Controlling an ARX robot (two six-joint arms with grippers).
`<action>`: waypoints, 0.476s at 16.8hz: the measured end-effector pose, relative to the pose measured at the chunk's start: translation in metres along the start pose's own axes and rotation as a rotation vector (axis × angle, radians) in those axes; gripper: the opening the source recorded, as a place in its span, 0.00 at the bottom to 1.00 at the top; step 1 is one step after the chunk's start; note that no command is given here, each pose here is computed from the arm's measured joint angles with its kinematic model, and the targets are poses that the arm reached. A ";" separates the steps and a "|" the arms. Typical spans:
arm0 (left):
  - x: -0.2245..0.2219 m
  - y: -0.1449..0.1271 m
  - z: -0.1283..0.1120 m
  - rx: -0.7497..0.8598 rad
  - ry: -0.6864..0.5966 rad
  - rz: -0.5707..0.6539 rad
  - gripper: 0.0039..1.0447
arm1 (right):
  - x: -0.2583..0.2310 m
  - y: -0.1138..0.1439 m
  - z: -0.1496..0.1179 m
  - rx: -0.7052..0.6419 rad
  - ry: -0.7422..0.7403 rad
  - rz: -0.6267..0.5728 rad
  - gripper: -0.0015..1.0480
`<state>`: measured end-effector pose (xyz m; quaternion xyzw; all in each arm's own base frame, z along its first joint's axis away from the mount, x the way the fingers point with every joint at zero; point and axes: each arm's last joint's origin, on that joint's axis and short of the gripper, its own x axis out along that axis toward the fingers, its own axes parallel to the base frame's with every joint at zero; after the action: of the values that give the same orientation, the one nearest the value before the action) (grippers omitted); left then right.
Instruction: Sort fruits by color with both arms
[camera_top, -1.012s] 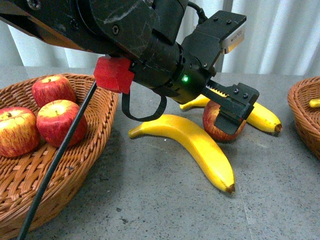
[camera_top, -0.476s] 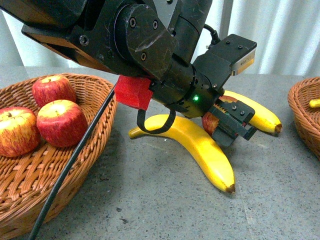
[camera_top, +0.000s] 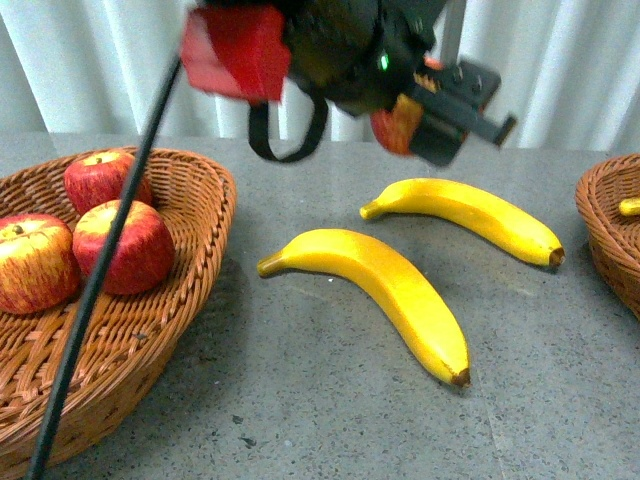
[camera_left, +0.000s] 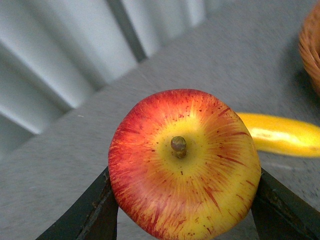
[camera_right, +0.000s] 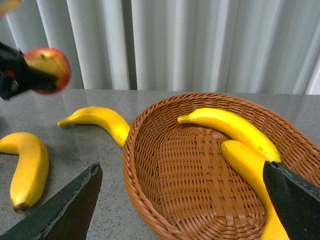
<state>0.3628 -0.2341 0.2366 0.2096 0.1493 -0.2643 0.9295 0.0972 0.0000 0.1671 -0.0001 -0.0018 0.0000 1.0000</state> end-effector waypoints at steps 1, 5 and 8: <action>-0.028 0.010 0.016 -0.059 -0.060 0.138 0.63 | 0.000 0.000 0.000 0.000 0.000 0.000 0.94; -0.086 0.014 0.008 -0.180 -0.069 0.315 0.63 | 0.000 0.000 0.000 0.000 0.000 0.000 0.94; -0.144 0.005 -0.020 -0.339 -0.089 0.436 0.63 | 0.000 0.000 0.000 0.000 0.000 0.000 0.94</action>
<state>0.2451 -0.1593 0.2769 0.0665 0.1017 -0.0385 0.9918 0.0972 0.0000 0.1671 -0.0001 -0.0018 -0.0002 1.0000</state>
